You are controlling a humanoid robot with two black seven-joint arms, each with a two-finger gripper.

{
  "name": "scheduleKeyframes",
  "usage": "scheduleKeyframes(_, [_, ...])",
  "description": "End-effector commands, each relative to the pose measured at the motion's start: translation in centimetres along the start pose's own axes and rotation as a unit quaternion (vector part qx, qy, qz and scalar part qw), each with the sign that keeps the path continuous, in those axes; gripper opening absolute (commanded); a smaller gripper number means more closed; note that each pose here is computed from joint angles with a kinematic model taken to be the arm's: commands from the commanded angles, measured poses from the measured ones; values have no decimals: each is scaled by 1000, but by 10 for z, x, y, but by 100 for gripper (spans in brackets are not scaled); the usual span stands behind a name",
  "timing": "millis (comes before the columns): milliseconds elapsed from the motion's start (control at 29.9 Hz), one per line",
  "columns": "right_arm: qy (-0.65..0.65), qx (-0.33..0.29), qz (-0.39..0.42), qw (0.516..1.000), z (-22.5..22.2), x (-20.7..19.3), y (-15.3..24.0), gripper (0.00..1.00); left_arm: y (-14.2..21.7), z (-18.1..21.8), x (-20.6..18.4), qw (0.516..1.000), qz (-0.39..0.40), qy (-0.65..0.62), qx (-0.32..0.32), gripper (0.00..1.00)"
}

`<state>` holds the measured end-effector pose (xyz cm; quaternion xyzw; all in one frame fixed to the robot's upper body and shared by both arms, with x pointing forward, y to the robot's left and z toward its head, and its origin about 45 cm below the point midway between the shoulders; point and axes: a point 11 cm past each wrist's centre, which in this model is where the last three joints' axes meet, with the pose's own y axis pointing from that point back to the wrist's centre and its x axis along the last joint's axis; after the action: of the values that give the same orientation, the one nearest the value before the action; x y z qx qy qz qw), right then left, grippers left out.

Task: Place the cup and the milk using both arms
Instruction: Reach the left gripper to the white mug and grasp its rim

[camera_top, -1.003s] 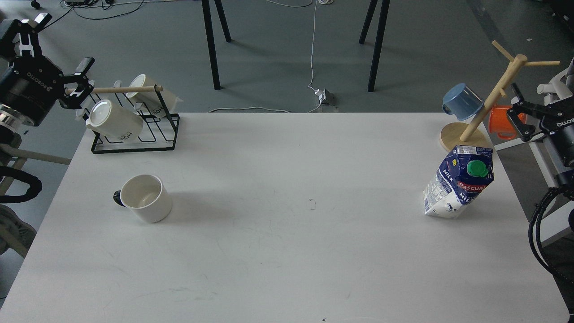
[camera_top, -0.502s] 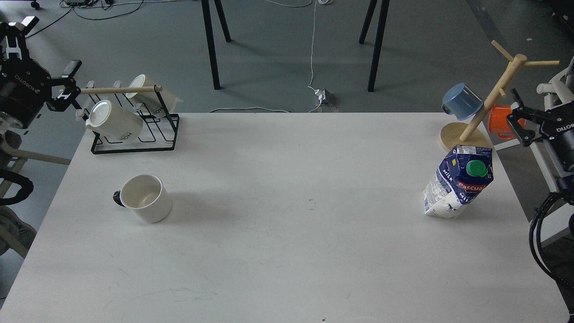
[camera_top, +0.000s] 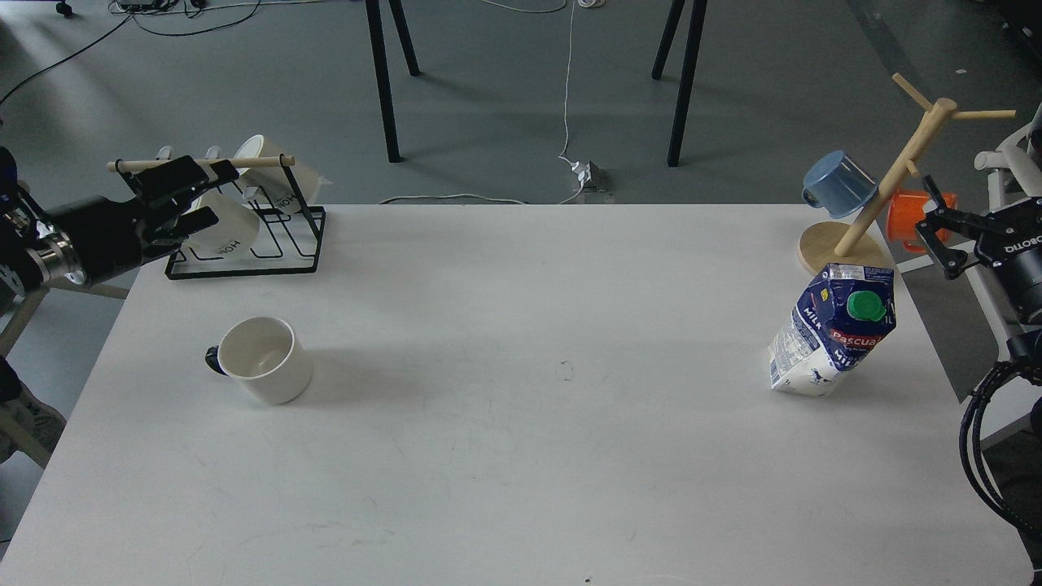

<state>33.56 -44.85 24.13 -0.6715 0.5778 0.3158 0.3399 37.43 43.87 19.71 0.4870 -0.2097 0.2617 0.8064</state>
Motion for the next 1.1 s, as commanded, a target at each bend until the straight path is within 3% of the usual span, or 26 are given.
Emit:
scheduleKeyframes(0, [1,-1,6,1000,0,4,3,98,1,-18,-18,991,-60,-102,63,99])
scheduleKeyframes(201, [-1,-2,6,1000,2,4,4,98,-5,-39,-38,945,-110,-286,117,98])
scheduleKeyframes(903, [-7,-4,15,1000,7,10,10,98,-44,-47,-80,942,-131,-288,114,97])
scheduleKeyframes(970, [-8,-3,18,1000,7,12,12,98,-45,-49,-87,942,-136,-285,113,94])
scheduleKeyframes(1070, [-7,-3,22,1000,7,14,15,98,-44,-52,-93,943,-140,-281,114,81])
